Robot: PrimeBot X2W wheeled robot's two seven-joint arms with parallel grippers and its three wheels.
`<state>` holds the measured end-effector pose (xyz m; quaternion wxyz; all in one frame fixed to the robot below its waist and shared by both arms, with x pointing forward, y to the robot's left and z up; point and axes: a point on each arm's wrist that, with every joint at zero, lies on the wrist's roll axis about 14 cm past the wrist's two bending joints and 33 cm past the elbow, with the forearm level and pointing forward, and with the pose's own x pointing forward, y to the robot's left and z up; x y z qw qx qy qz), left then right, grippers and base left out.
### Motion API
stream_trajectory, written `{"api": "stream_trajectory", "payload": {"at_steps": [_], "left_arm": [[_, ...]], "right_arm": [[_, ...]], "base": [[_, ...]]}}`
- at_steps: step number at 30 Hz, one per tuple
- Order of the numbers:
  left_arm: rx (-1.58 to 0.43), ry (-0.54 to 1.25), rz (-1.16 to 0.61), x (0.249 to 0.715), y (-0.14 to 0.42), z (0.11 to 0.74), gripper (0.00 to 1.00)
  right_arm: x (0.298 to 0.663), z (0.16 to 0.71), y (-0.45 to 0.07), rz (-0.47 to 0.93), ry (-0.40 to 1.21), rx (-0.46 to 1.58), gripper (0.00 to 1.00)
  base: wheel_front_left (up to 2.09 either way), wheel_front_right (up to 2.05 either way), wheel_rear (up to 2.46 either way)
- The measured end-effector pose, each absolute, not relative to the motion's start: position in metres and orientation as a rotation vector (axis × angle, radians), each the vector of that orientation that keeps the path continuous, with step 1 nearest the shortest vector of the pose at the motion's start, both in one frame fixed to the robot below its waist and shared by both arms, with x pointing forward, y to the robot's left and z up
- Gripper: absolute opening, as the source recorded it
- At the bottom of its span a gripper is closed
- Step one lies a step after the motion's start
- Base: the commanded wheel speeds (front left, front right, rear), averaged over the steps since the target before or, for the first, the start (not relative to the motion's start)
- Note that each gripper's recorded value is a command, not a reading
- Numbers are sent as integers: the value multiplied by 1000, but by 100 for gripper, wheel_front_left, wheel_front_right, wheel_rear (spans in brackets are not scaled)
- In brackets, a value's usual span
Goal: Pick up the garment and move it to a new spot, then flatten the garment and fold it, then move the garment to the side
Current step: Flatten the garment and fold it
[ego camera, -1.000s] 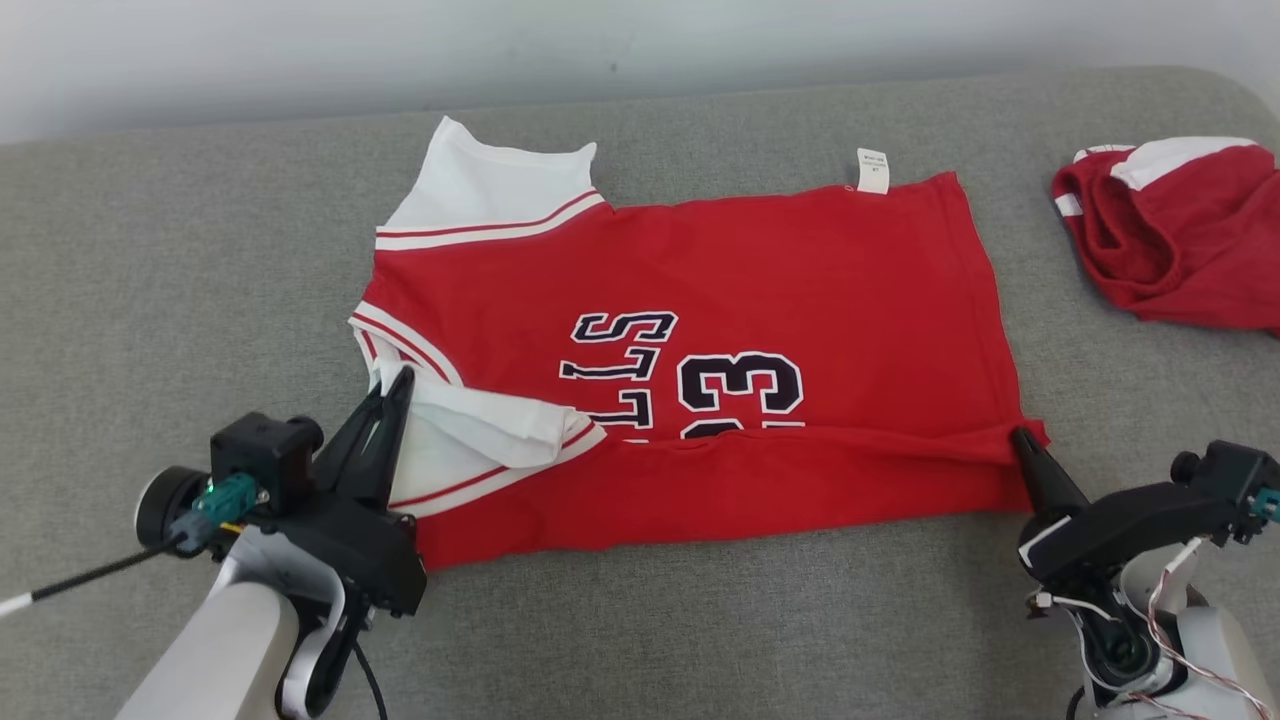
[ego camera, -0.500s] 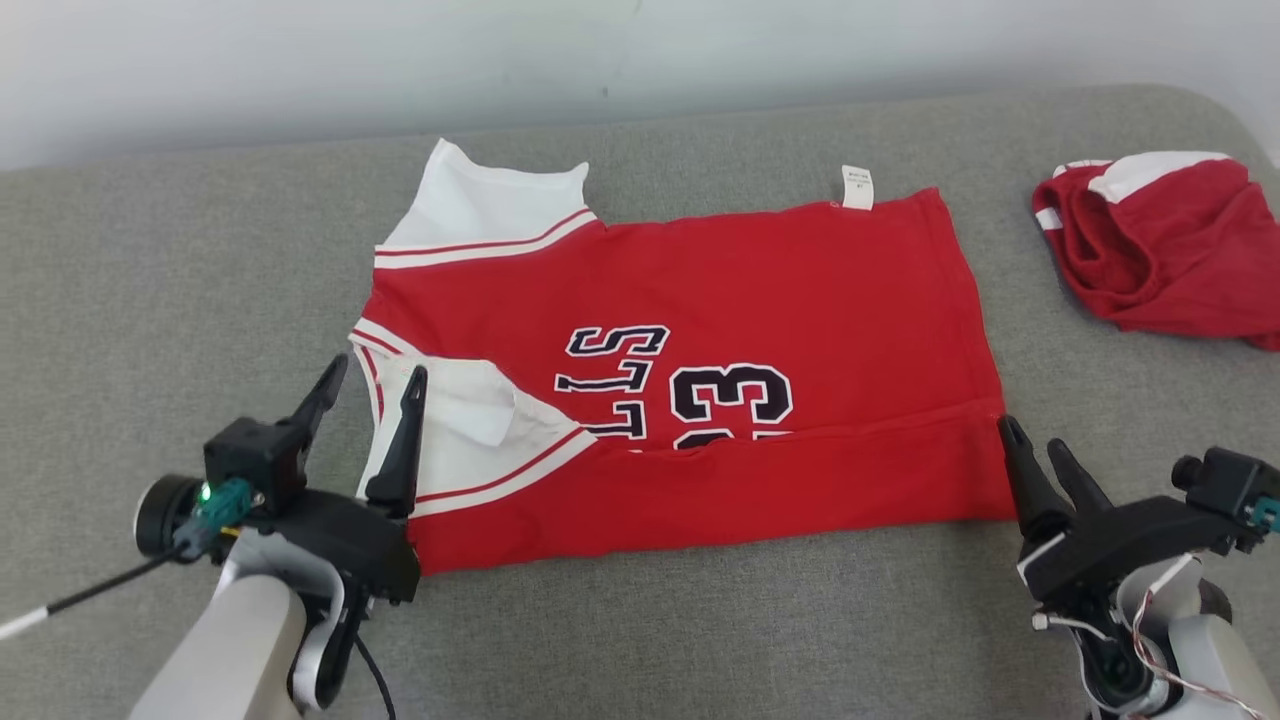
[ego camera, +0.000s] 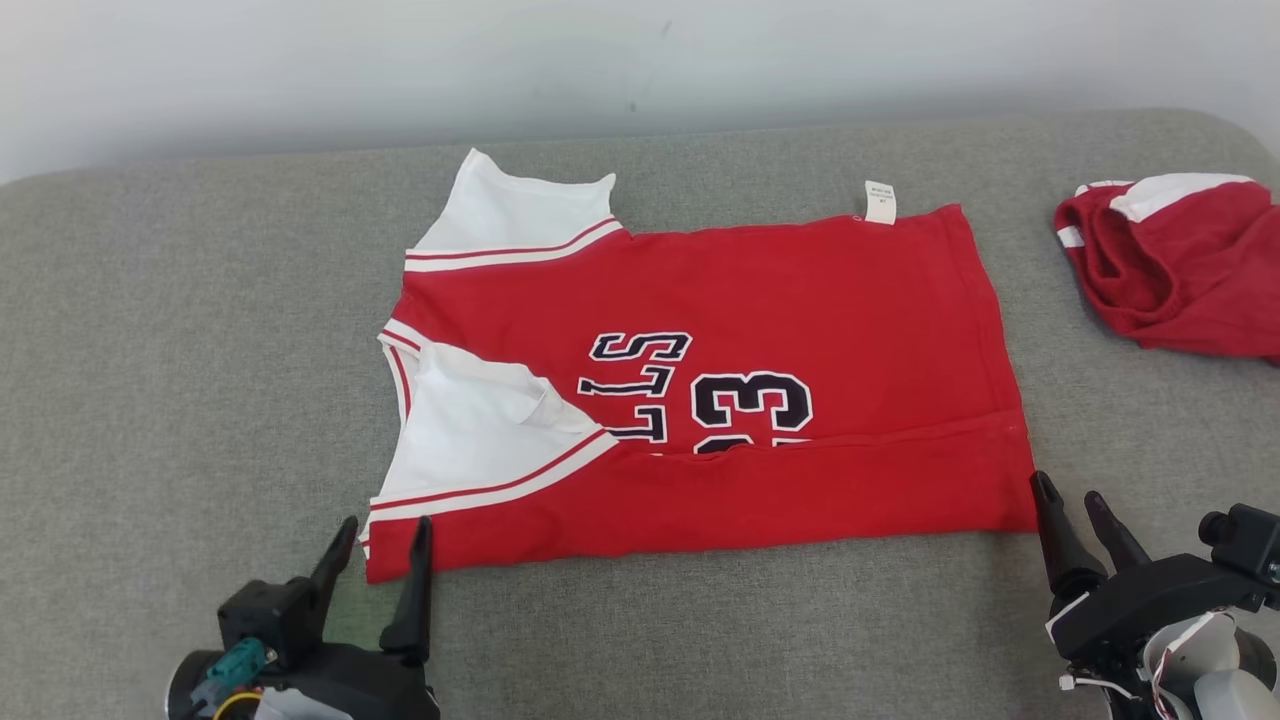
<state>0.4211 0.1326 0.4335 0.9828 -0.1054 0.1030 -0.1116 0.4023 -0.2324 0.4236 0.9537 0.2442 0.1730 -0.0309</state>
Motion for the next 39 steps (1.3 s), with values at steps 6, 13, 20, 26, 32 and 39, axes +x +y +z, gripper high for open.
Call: {"api": "stream_trajectory", "payload": {"at_steps": [6, 13, 20, 26, 32, 39], "left_arm": [[-221, 270, -209, 413, 132, 412, 100], [-219, 330, -181, 411, 137, 392, 100], [-224, 342, -169, 413, 140, 388, 0], [-230, 325, -165, 408, 140, 396, 0], [-257, 295, -146, 393, 141, 407, 0], [-300, 280, -107, 367, 139, 413, 0]], "right_arm": [[406, 411, -229, -55, 387, 470, 100], [409, 393, -222, -40, 443, 424, 100], [412, 384, -216, -24, 460, 403, 0], [408, 393, -217, -25, 423, 420, 0], [392, 400, -219, -33, 401, 455, 0], [369, 404, -220, -30, 403, 467, 0]], "base": [[0, 0, 0], [0, 0, 0], [0, 0, 0], [0, 0, 0], [0, 0, 0], [0, 0, 0]]}}
